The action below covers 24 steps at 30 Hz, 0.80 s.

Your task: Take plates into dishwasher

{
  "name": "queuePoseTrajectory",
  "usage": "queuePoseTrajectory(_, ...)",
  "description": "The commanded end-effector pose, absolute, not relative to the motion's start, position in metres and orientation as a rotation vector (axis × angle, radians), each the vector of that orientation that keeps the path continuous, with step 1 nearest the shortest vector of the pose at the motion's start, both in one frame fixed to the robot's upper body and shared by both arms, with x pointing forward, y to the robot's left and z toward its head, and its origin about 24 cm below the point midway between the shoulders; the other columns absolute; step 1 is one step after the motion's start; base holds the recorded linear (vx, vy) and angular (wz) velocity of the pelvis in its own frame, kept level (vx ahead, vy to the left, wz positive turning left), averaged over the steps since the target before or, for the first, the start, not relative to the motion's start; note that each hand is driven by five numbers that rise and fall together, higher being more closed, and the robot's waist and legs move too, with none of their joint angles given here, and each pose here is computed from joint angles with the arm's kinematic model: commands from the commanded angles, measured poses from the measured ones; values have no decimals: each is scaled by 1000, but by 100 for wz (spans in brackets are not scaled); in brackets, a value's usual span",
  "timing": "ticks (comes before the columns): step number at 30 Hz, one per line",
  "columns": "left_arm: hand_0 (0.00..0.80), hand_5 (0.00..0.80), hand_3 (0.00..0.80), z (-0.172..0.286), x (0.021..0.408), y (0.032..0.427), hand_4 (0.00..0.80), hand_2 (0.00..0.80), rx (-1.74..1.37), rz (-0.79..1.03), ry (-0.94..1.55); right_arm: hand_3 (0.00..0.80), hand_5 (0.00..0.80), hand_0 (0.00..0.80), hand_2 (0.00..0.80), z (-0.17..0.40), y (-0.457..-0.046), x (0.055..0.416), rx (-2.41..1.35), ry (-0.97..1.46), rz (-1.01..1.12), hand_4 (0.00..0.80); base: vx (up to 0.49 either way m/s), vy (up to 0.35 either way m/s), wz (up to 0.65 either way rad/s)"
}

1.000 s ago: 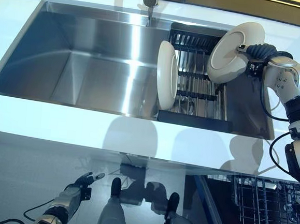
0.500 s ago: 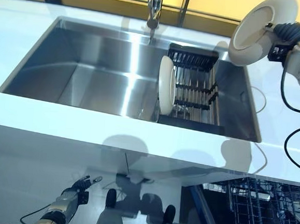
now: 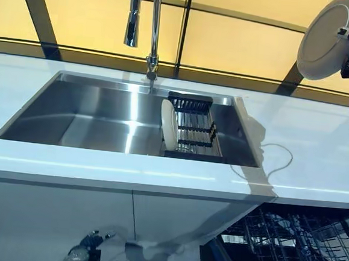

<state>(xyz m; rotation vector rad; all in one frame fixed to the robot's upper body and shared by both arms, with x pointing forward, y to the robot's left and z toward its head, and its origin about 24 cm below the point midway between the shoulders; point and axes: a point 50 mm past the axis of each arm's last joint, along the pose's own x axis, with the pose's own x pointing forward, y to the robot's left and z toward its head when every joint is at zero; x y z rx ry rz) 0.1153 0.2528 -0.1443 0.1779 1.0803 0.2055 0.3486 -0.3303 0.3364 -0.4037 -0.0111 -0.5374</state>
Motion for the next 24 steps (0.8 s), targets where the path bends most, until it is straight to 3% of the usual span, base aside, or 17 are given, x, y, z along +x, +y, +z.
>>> queuePoseTrajectory(1, 0, 0, 0, -128, 136, 271, 0, 0, 291, 155, 973, 800, 800, 800, 800, 386, -350, 321, -527, -162, -623, 800, -37, 21, -7)
queuePoseTrajectory(10, 0, 0, 0, -122, 136, 266, 0, 0, 254, 60, 950, 800, 800, 800, 800, 375, -370, 303, -678, -117, -603, 800, -8, 18, -13)
queuePoseTrajectory(24, 0, 0, 0, -133, 127, 273, 0, 0, 357, 96, 961, 800, 800, 800, 800, 319, -413, 268, -685, 59, -500, 800, -8, -35, -29)
